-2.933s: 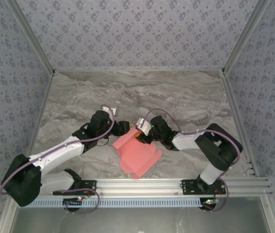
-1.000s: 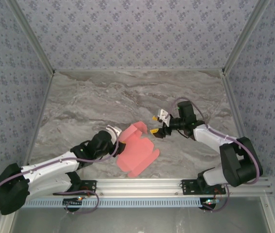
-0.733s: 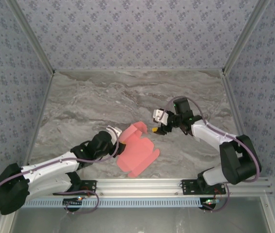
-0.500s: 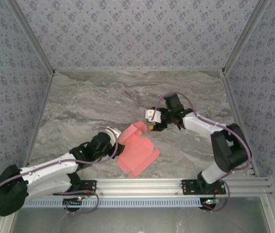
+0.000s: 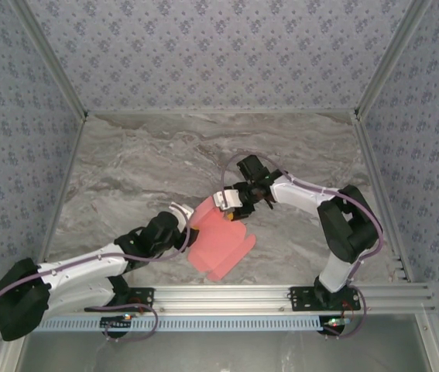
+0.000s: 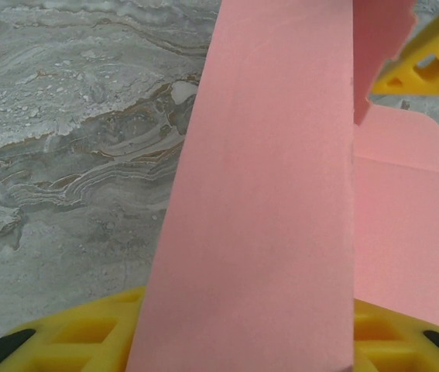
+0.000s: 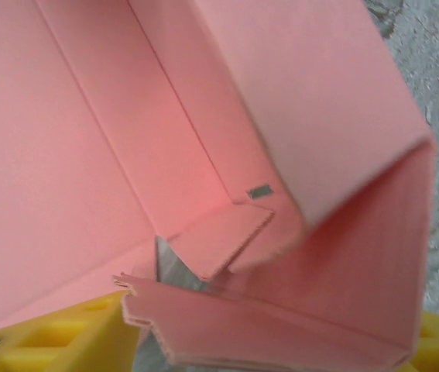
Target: Fold the paper box
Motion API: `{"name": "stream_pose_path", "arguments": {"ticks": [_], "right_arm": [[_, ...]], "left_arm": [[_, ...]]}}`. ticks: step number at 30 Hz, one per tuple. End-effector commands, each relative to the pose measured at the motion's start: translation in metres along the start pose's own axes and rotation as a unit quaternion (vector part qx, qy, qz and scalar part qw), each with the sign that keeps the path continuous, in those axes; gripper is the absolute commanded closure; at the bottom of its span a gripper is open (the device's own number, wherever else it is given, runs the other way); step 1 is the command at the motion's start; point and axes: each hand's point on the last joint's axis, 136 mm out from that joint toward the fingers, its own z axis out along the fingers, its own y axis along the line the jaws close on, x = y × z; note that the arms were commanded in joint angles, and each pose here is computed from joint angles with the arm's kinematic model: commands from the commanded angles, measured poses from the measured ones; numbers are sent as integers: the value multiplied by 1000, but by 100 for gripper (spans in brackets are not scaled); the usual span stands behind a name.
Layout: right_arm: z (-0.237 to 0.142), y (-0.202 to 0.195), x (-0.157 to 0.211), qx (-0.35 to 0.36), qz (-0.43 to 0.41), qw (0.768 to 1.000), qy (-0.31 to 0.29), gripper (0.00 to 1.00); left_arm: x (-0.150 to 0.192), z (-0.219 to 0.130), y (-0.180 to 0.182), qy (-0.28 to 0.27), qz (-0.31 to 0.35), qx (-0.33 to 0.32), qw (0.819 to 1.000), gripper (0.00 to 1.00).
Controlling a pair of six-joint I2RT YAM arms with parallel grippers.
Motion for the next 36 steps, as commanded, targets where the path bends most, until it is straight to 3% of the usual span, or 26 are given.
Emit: {"name": "stream_pose_path", "arguments": {"ticks": [1,16,26,36], "right_arm": [[4,7,-7,-10,11,1000,-14,40],[1,-20,-23,45,104,991,-67,63],[-5,-57,-19,186,232,949,-105,64],[20,-38,-38,145,211,957,-139,63]], "left_arm": [[-6,1,-3,-7,-7,1,1000,56],[-9,0,1,-19,-22,-7,1000,58],[-13,-3,4,-33,-37,-14,999,59],[-17,0,-1,-37,-21,-3,999,59]]}}
